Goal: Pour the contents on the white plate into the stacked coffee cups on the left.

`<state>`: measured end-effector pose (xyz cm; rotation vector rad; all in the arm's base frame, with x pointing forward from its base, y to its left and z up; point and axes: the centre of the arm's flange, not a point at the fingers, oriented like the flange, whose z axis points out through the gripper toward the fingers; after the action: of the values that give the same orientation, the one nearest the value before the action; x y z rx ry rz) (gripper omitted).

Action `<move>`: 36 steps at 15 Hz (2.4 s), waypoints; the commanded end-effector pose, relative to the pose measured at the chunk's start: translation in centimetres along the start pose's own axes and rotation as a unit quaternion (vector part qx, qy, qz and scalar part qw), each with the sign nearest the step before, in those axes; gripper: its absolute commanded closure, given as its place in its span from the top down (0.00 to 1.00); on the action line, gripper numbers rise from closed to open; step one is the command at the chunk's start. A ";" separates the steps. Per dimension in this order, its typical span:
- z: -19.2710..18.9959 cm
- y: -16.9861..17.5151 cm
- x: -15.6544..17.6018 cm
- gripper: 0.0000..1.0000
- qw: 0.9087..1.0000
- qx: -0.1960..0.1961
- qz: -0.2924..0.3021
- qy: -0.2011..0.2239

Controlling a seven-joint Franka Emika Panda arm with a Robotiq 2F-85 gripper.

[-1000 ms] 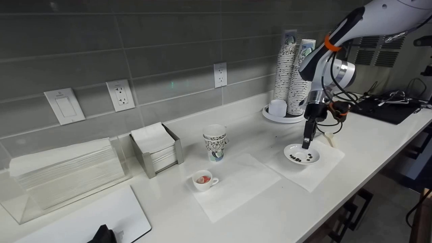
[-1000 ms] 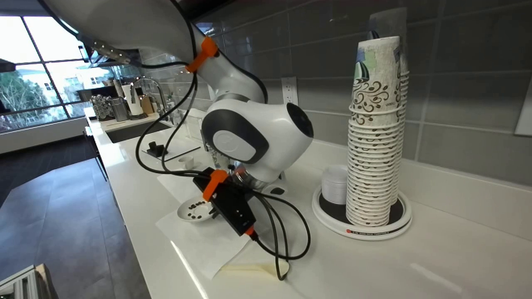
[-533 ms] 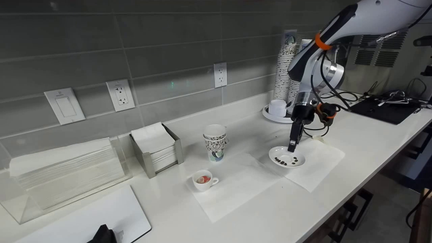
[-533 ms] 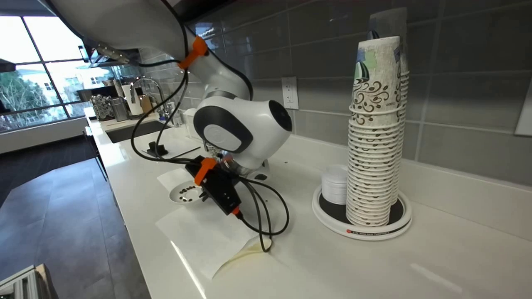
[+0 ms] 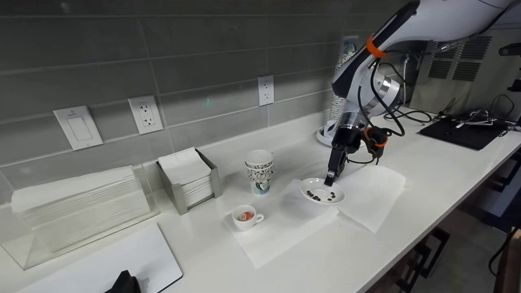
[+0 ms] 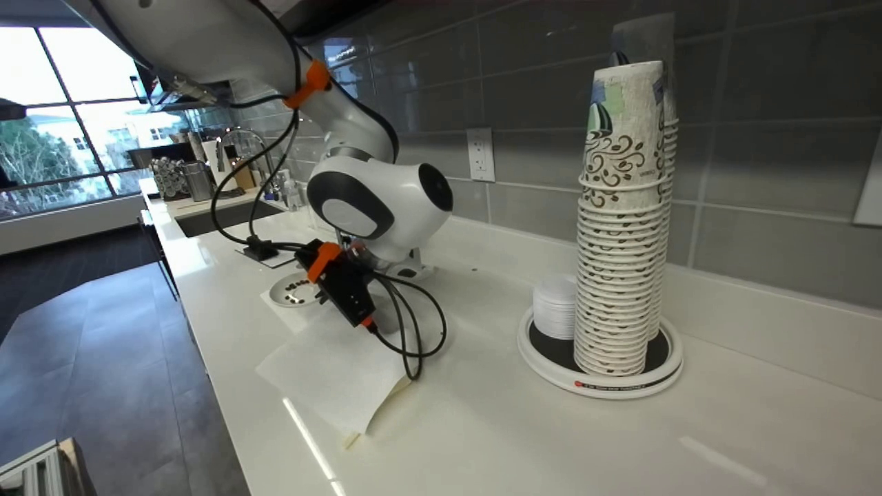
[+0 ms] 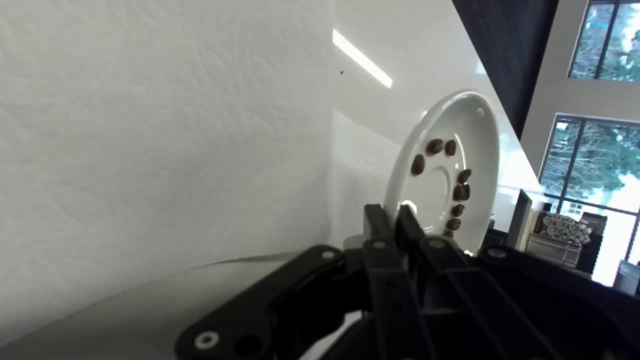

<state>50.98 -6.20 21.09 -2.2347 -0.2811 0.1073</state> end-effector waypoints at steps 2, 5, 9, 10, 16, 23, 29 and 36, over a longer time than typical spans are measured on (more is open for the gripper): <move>0.0 -0.3 0.1 0.07 1.000 -0.001 -0.005 -0.002; -0.1 -0.3 0.1 0.07 1.000 -0.001 -0.007 -0.002; -0.3 -0.9 0.2 0.02 1.000 -0.008 -0.003 0.017; -0.6 -1.2 0.3 0.02 0.999 -0.013 0.003 0.031; -3.6 -4.2 0.2 0.02 0.991 -0.017 0.008 0.136; -4.6 -8.7 1.8 0.02 0.980 -0.029 -0.005 0.199; -3.5 -12.8 5.3 0.02 0.974 -0.045 -0.020 0.221; -5.7 -14.8 9.5 0.02 0.969 -0.051 -0.017 0.241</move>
<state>56.46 0.38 34.92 -2.2806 -0.1008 -0.4448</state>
